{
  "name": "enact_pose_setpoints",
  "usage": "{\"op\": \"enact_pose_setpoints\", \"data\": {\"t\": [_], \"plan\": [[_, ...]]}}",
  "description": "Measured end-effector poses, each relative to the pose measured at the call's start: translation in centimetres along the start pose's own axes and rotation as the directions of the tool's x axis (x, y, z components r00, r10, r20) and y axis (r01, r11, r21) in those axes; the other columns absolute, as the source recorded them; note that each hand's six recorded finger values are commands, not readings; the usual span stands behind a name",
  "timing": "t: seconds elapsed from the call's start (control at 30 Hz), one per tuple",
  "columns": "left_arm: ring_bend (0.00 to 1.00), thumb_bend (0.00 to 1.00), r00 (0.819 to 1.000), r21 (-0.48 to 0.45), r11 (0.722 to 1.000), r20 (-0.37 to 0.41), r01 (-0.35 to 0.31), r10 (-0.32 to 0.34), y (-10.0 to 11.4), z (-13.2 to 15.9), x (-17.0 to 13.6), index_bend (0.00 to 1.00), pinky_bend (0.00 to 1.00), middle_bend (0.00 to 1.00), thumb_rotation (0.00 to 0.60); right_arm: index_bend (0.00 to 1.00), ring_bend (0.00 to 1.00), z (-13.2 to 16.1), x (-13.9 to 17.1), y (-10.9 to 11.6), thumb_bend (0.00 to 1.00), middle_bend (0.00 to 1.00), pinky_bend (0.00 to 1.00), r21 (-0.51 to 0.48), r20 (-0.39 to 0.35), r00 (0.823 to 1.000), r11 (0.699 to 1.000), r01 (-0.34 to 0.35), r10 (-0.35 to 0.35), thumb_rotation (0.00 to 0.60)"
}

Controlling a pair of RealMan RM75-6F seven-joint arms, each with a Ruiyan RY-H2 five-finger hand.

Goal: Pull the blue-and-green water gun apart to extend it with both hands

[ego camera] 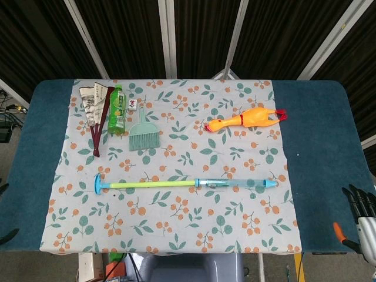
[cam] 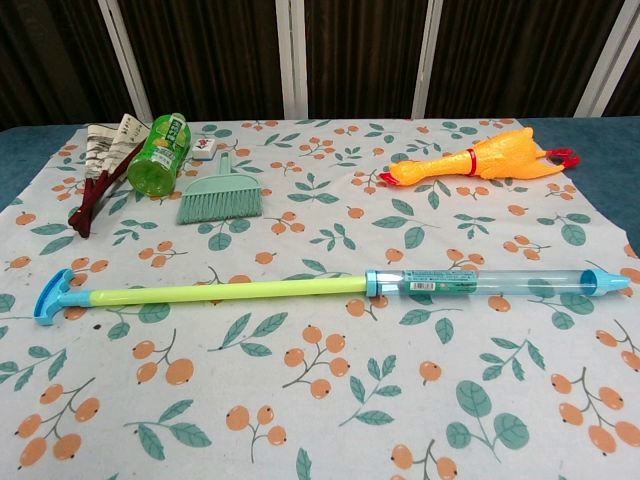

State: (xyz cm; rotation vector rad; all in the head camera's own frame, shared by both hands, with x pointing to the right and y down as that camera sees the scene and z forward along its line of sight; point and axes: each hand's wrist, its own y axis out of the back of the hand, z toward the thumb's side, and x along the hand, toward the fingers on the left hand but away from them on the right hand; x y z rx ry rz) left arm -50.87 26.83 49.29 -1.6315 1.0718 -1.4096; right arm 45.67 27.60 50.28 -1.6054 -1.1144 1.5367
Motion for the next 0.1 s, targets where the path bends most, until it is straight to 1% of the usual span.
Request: {"op": "enact_pose_setpoints", "data": {"t": [0.1], "plan": [[0.0,0.17,0.999,-0.026,0.999,-0.036,-0.018,0.017,0.37,-1.26,-0.62,0.0,0.0,0.0,0.6,0.0,0.0,-0.9,0.98,0.16,0.4,0.0,0.0,-0.038,0.028,0.999,0.999,0.017,-0.016,0.6]]}}
